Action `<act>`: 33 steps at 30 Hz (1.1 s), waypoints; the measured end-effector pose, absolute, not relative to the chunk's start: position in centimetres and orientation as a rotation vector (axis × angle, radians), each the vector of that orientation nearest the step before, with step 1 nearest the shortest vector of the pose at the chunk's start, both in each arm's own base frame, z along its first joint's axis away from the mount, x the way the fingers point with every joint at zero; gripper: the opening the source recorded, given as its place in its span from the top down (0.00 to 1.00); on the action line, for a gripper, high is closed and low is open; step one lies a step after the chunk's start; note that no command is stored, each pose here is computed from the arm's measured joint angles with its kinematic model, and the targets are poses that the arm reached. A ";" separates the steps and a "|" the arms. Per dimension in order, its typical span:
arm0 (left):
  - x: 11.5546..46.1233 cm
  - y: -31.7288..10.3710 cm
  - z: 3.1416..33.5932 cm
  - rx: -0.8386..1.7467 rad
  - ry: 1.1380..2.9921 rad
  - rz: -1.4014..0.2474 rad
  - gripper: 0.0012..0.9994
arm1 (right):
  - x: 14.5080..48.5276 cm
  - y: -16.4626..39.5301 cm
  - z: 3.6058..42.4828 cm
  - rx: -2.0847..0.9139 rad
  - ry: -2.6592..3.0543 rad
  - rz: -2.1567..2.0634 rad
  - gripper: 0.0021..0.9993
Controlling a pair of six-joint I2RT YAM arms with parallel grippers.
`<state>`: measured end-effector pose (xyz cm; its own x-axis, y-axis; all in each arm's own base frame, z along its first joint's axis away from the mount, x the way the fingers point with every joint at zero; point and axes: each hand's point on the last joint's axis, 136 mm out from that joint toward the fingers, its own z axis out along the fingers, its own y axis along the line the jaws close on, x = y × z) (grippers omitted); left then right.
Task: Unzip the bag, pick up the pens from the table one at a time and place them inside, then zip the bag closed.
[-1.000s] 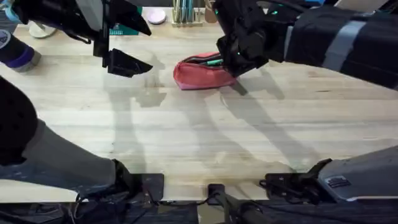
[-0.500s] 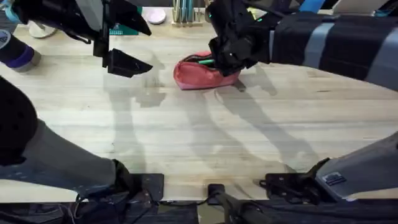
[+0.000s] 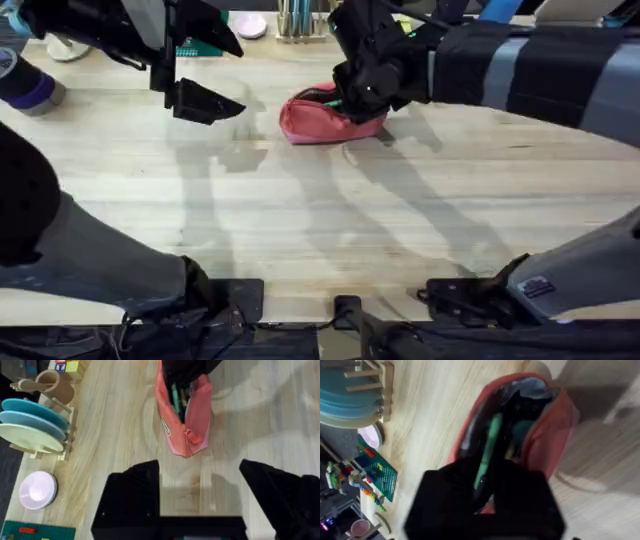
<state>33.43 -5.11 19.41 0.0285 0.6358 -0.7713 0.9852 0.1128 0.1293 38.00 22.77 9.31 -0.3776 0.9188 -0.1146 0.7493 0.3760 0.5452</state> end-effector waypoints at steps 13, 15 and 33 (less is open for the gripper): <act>33.4 -5.1 19.4 1.599 1.684 -0.625 0.00 | 38.2 23.5 9.8 1.431 2.251 0.614 0.00; 33.4 -5.1 19.4 1.599 1.684 -0.626 0.00 | 38.1 23.5 9.8 1.430 2.254 0.615 0.00; 33.5 -5.1 19.4 1.600 1.683 -0.623 0.00 | 39.2 24.7 16.0 0.918 2.342 0.640 0.00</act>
<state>33.47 -5.10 19.42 0.0305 0.6363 -0.7708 0.9848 0.1127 0.1319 39.24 24.70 16.05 -0.6228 0.7196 -0.3069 0.4636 0.6555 0.5961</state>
